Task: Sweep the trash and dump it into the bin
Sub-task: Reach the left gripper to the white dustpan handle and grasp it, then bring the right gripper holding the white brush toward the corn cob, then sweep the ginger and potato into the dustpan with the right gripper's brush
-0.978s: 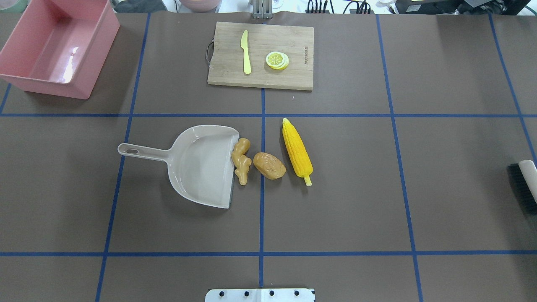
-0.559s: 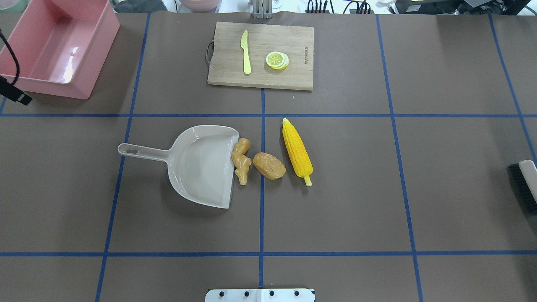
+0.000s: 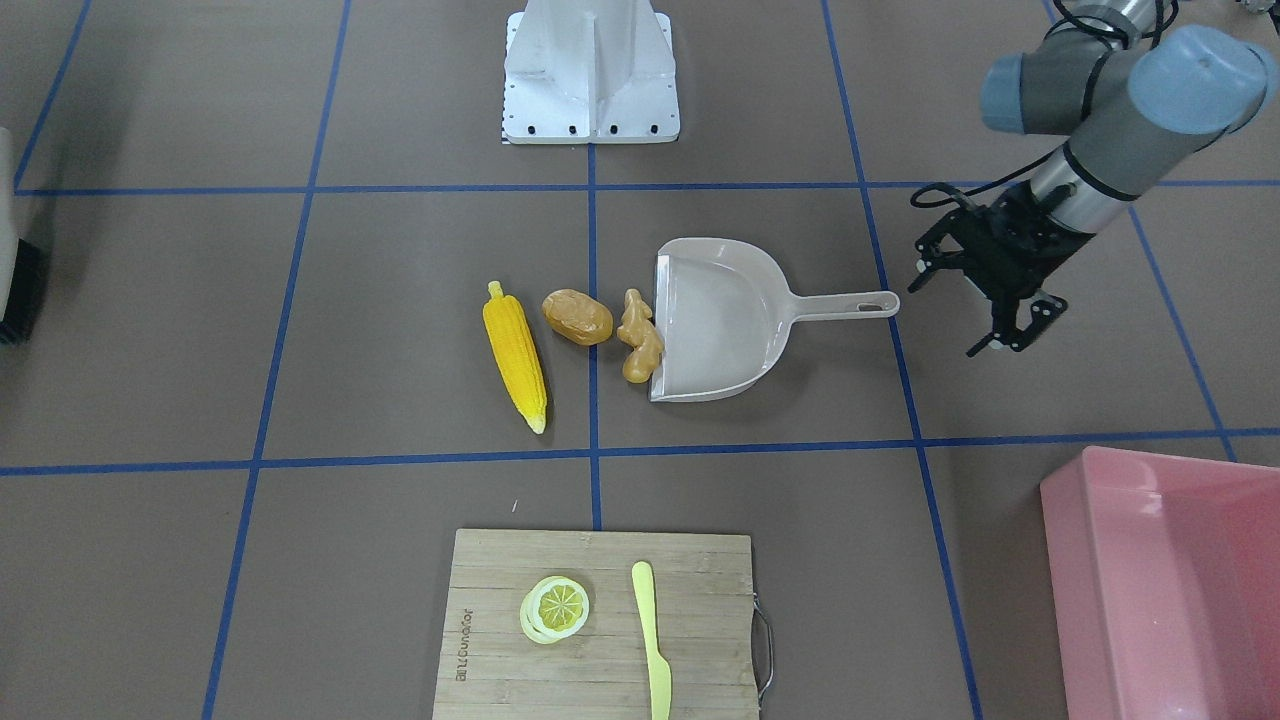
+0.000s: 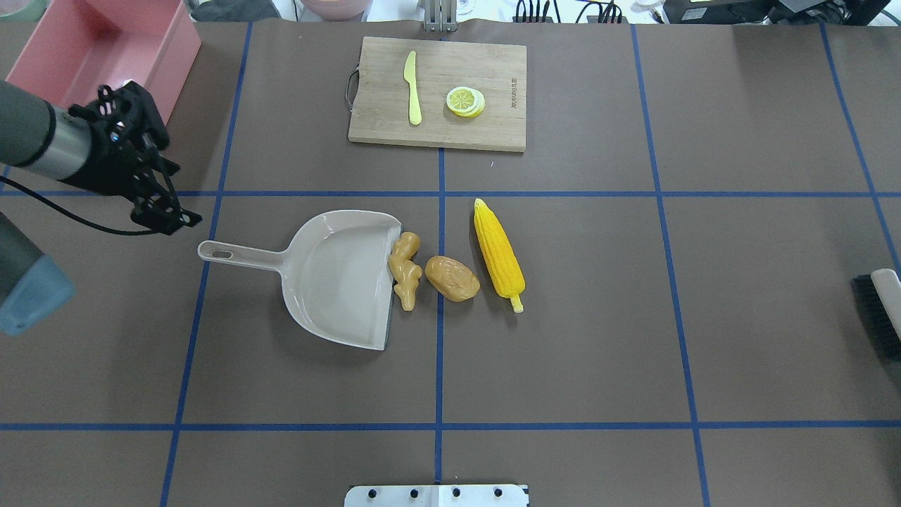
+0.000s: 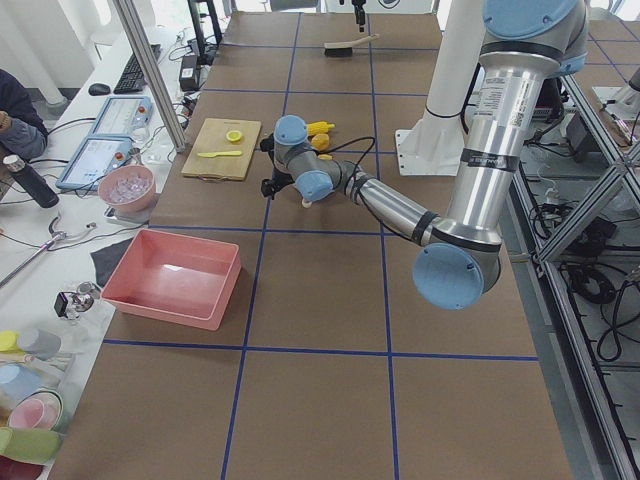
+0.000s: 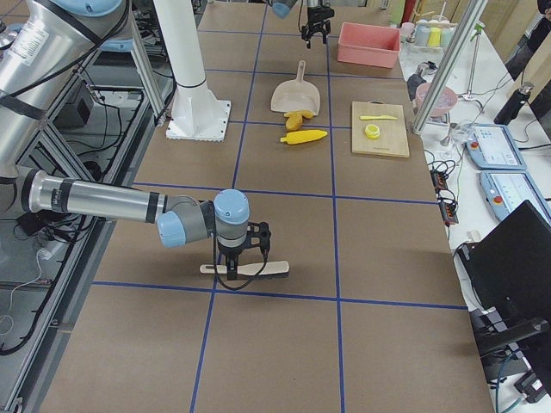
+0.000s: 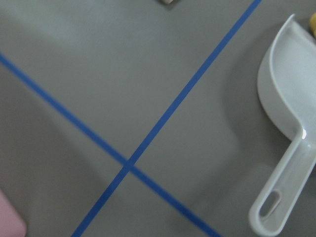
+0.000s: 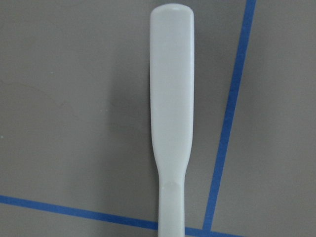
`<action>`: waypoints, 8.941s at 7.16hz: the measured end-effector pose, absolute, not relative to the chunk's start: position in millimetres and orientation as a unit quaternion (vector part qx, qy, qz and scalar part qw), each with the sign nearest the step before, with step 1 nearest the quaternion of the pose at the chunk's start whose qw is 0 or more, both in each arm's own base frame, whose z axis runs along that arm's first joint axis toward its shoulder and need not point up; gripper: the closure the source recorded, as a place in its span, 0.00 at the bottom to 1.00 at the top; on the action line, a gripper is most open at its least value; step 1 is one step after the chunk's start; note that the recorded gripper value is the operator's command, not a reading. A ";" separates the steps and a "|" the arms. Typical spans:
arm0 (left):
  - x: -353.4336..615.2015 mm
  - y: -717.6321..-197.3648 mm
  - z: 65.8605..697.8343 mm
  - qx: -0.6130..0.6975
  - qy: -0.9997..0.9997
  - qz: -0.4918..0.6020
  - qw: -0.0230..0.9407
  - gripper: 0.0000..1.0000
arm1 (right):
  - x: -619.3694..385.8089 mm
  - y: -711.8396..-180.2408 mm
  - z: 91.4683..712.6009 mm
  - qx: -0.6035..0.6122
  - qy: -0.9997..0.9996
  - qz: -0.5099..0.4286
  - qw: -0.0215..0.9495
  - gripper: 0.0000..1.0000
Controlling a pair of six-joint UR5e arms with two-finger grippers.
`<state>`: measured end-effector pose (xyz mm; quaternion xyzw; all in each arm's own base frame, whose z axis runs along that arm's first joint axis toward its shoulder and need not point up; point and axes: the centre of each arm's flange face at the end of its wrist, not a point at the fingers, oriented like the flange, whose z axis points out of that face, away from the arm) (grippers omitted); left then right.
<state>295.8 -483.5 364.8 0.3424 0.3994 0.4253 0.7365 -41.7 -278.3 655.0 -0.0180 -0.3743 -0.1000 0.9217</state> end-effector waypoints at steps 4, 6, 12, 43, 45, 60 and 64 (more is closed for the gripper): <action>343.9 -426.8 327.6 0.463 0.316 0.631 0.536 0.01 | -54.1 -281.4 684.5 -0.016 -0.380 -0.116 0.918 0.00; 345.8 -434.9 330.2 0.451 0.292 0.657 0.528 0.01 | -61.1 -281.8 688.7 -0.030 -0.395 -0.114 0.911 0.00; 357.6 -449.0 347.0 0.392 0.311 0.645 0.578 0.03 | -90.8 -268.7 704.7 -0.073 -0.390 -0.153 0.905 0.29; 401.1 -458.1 402.5 0.409 0.333 0.626 0.575 0.06 | -472.1 -373.3 309.3 -0.100 -0.397 -0.071 0.909 1.00; 401.3 -458.1 402.7 0.408 0.333 0.626 0.575 0.06 | -499.7 -384.1 297.1 -0.102 -0.396 -0.073 0.909 1.00; 400.6 -457.9 406.6 0.410 0.333 0.625 0.575 0.06 | -605.2 -354.7 191.4 -0.082 -0.490 -0.061 0.866 1.00; 400.2 -457.3 404.4 0.412 0.333 0.625 0.574 0.06 | -615.9 -345.1 169.9 -0.067 -0.548 -0.030 0.833 1.00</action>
